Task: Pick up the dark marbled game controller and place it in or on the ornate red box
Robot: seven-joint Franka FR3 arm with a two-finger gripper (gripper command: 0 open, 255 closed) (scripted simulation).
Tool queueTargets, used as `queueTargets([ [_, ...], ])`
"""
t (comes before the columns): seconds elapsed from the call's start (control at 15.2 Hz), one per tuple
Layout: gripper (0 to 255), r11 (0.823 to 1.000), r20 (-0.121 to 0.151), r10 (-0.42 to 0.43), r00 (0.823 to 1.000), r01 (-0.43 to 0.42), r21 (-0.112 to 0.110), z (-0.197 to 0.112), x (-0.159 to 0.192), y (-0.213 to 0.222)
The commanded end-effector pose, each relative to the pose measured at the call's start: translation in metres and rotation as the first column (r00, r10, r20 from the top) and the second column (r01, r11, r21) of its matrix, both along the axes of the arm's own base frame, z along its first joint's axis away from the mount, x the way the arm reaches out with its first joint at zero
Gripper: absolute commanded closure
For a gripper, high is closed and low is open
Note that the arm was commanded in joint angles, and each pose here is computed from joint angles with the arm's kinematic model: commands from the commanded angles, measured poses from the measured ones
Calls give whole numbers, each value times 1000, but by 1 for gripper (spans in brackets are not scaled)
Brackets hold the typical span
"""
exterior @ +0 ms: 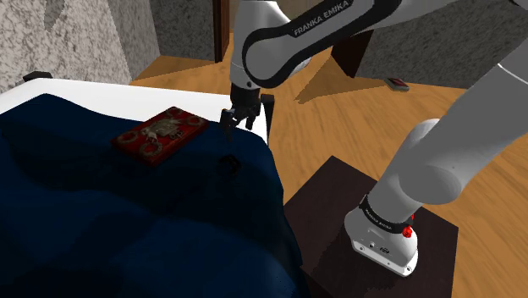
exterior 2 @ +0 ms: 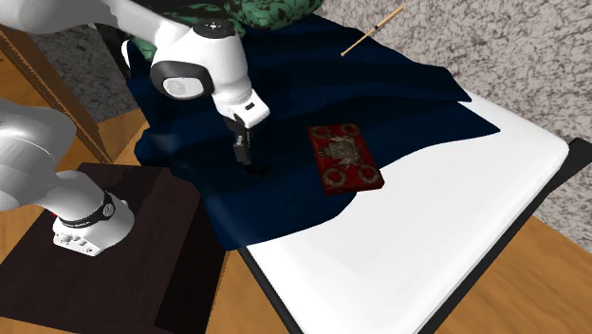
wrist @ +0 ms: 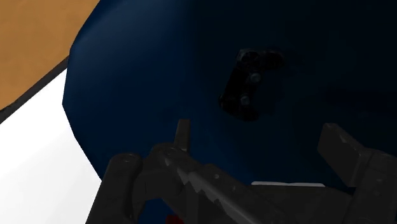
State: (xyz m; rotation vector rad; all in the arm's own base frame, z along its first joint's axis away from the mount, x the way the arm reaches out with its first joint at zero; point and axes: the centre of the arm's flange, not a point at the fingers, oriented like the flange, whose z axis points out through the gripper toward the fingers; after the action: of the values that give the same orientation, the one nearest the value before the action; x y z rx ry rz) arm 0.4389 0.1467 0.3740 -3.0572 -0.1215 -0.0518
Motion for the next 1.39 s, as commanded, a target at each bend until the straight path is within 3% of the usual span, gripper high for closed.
queueTargets([
  [0.0, 0, 1000, 0, 0, 1000, 0, 11, -18, 11, 13],
  [0.26, 0, 1000, -3, 1, 1000, -1, 29, -49, 31, 39],
  [0.73, 0, 1000, -3, 1, 1000, -1, 29, -86, 33, 43],
  [1.25, 0, 1000, -3, 1, 1000, -1, 29, -89, 33, 43],
  [1.32, 255, 1000, -3, 1, 1000, -1, 29, -89, 33, 43],
])
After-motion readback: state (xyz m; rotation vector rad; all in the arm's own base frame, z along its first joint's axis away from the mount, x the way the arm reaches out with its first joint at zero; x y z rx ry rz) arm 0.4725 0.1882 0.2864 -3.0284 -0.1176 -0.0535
